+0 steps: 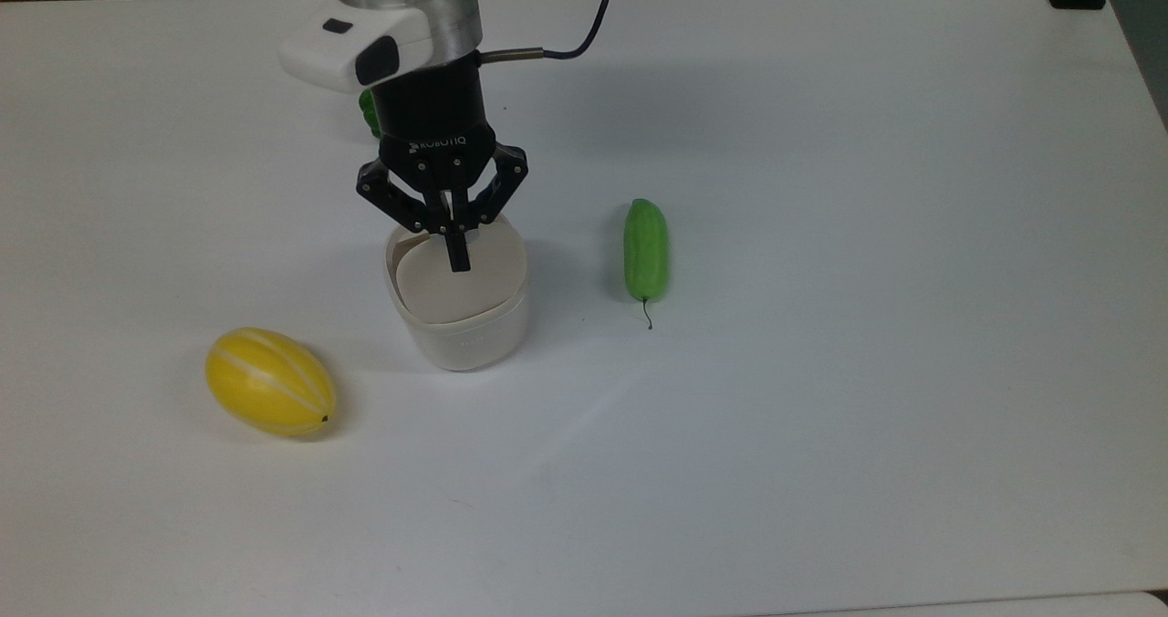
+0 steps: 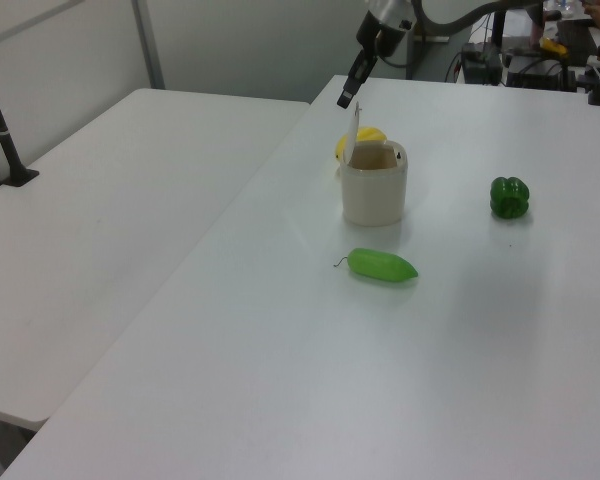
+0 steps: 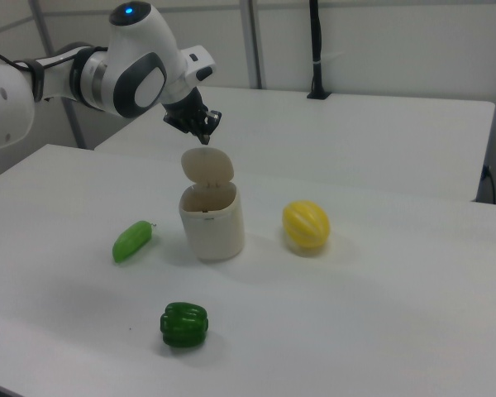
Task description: Close garbage bin
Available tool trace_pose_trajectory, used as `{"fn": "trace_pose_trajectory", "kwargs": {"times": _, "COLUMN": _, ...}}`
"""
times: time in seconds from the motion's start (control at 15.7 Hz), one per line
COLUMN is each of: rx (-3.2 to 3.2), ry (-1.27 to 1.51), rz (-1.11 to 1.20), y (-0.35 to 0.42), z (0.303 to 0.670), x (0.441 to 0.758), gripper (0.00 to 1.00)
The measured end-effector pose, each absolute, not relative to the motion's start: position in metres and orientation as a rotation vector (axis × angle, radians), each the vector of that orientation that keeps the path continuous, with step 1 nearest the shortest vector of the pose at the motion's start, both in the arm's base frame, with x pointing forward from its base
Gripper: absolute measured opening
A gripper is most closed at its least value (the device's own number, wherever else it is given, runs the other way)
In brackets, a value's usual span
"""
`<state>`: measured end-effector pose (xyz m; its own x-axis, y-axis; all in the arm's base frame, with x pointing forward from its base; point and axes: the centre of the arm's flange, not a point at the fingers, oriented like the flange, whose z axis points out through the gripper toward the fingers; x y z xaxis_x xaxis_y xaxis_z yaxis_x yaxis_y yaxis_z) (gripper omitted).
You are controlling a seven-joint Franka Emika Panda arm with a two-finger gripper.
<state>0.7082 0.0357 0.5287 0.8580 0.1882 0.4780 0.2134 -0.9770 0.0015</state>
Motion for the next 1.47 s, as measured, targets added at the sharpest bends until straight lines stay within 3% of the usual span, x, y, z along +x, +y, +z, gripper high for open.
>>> {"fn": "trace_pose_trajectory", "kwargs": {"times": 0.57, "rx": -3.026, "ry": -0.376, "rz": -0.331, "y": 0.006, "z": 0.51, "x": 0.686, "gripper": 0.01}}
{"fn": "trace_pose_trajectory", "kwargs": {"times": 1.21, "rx": -3.033, "ry": -0.361, "rz": -0.143, "y": -0.001, "z": 0.446, "x": 0.691, "gripper": 0.01}}
{"fn": "trace_pose_trajectory", "kwargs": {"times": 1.47, "rx": -3.036, "ry": -0.364, "rz": -0.137, "y": -0.001, "z": 0.443, "x": 0.692, "gripper": 0.01}}
